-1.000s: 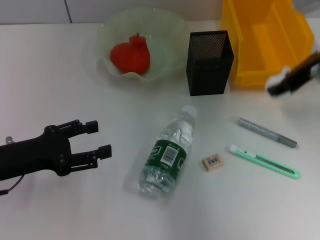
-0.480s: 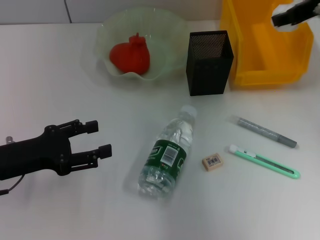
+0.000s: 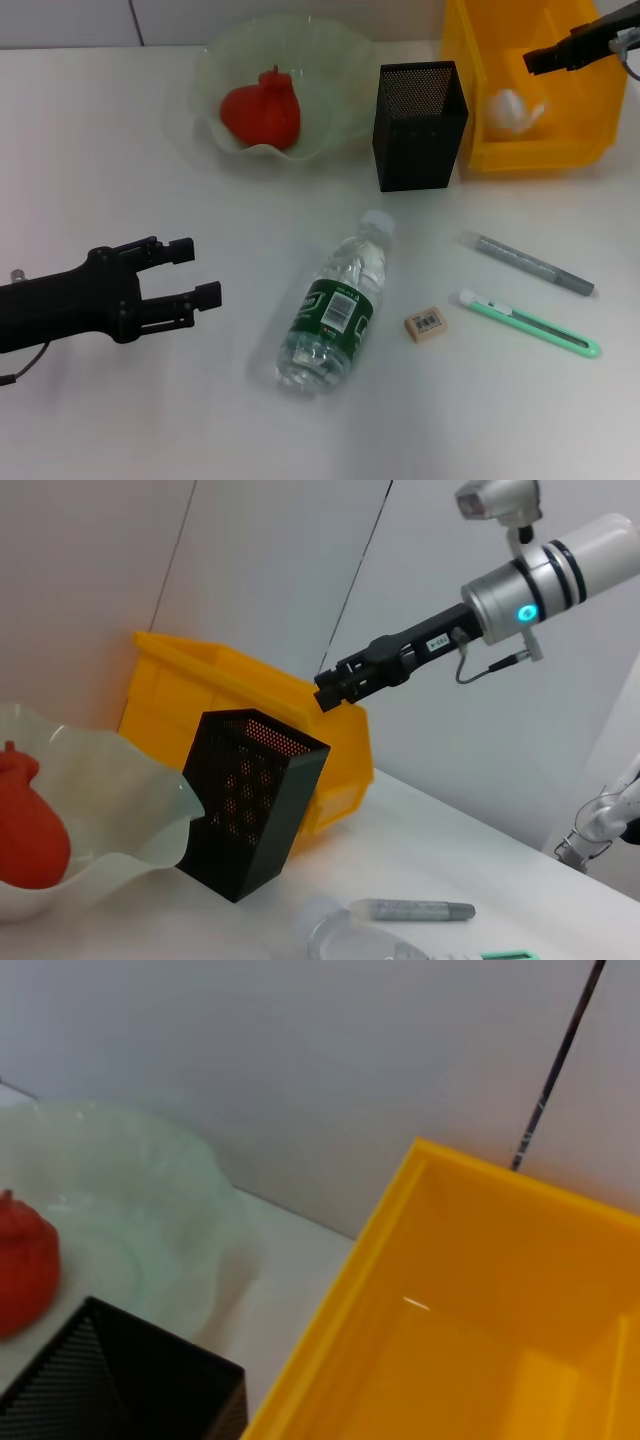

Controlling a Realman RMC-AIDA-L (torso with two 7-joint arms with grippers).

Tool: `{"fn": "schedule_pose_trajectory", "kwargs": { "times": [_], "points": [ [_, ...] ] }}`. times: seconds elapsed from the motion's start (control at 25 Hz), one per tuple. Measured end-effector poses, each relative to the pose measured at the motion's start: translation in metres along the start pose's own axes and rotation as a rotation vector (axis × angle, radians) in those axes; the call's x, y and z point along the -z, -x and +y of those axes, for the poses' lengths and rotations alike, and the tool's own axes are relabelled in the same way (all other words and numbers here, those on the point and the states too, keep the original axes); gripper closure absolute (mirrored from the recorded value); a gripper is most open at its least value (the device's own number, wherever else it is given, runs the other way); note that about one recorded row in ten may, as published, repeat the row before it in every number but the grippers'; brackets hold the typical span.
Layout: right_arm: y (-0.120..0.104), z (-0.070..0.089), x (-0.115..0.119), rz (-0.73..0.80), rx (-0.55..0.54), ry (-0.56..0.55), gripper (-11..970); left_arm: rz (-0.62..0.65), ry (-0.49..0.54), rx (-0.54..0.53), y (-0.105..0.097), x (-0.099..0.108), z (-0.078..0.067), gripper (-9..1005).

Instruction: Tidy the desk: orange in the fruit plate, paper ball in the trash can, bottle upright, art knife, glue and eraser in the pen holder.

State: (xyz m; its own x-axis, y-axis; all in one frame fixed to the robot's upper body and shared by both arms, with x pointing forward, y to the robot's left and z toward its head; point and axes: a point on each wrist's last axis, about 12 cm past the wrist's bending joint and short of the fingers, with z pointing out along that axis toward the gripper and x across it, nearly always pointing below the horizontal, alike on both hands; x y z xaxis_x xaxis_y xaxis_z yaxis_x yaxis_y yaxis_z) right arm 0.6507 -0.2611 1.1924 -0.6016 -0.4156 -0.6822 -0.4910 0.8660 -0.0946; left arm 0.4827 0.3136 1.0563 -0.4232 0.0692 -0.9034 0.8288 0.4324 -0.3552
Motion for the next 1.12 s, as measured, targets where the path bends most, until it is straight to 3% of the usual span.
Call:
{"fn": "schedule_pose_trajectory", "kwargs": {
  "times": [0.04,0.16,0.24,0.28,0.4,0.44,0.52,0.56,0.6,0.64,0.72,0.8,0.84,0.88,1.0,1.04,1.12],
  "points": [
    [-0.004,0.0,0.004,-0.026,-0.007,0.026,260,0.002,0.0,0.018,0.002,-0.001,0.001,183],
    [-0.01,0.002,0.011,-0.066,-0.008,0.076,260,0.006,0.0,0.058,0.009,-0.001,0.004,184],
    [-0.028,0.008,0.026,-0.158,0.009,0.221,260,0.023,0.005,0.12,0.024,0.002,0.009,184],
    [-0.028,0.008,0.026,-0.158,0.009,0.221,260,0.023,0.005,0.12,0.024,0.002,0.009,185],
    [-0.057,0.011,0.037,-0.222,0.047,0.345,260,0.059,-0.016,0.16,0.049,0.002,0.009,185],
    [-0.083,0.011,0.04,-0.255,0.071,0.409,260,0.094,-0.03,0.188,0.068,-0.003,0.006,185],
    [-0.083,0.011,0.04,-0.255,0.071,0.409,260,0.123,-0.026,0.204,0.079,-0.008,0.005,186],
    [-0.122,0.011,0.039,-0.281,0.098,0.478,260,0.149,-0.019,0.222,0.087,-0.013,0.004,186],
    [-0.127,0.011,0.039,-0.285,0.099,0.488,260,0.186,-0.009,0.254,0.096,-0.019,0.003,187],
    [-0.151,0.01,0.037,-0.298,0.075,0.529,259,0.249,0.0,0.306,0.112,-0.036,0.002,189],
    [-0.162,0.01,0.036,-0.304,0.058,0.549,259,0.281,-0.009,0.332,0.121,-0.047,0.001,192],
    [-0.181,0.011,0.034,-0.31,0.025,0.582,259,0.34,-0.024,0.362,0.137,-0.071,-0.001,195],
    [-0.197,0.013,0.031,-0.315,0.019,0.601,259,0.407,-0.002,0.369,0.148,-0.095,-0.003,196],
    [-0.197,0.013,0.031,-0.315,0.019,0.601,259,0.407,-0.002,0.369,0.148,-0.095,-0.003,197],
    [-0.211,0.017,0.027,-0.315,0.019,0.597,259,0.483,0.069,0.352,0.157,-0.126,-0.005,202],
    [-0.217,0.017,0.026,-0.309,0.012,0.579,259,0.522,0.109,0.337,0.159,-0.149,-0.006,203],
    [-0.218,0.017,0.026,-0.307,0.01,0.572,259,0.533,0.123,0.33,0.159,-0.158,-0.007,206]
  ]
}}
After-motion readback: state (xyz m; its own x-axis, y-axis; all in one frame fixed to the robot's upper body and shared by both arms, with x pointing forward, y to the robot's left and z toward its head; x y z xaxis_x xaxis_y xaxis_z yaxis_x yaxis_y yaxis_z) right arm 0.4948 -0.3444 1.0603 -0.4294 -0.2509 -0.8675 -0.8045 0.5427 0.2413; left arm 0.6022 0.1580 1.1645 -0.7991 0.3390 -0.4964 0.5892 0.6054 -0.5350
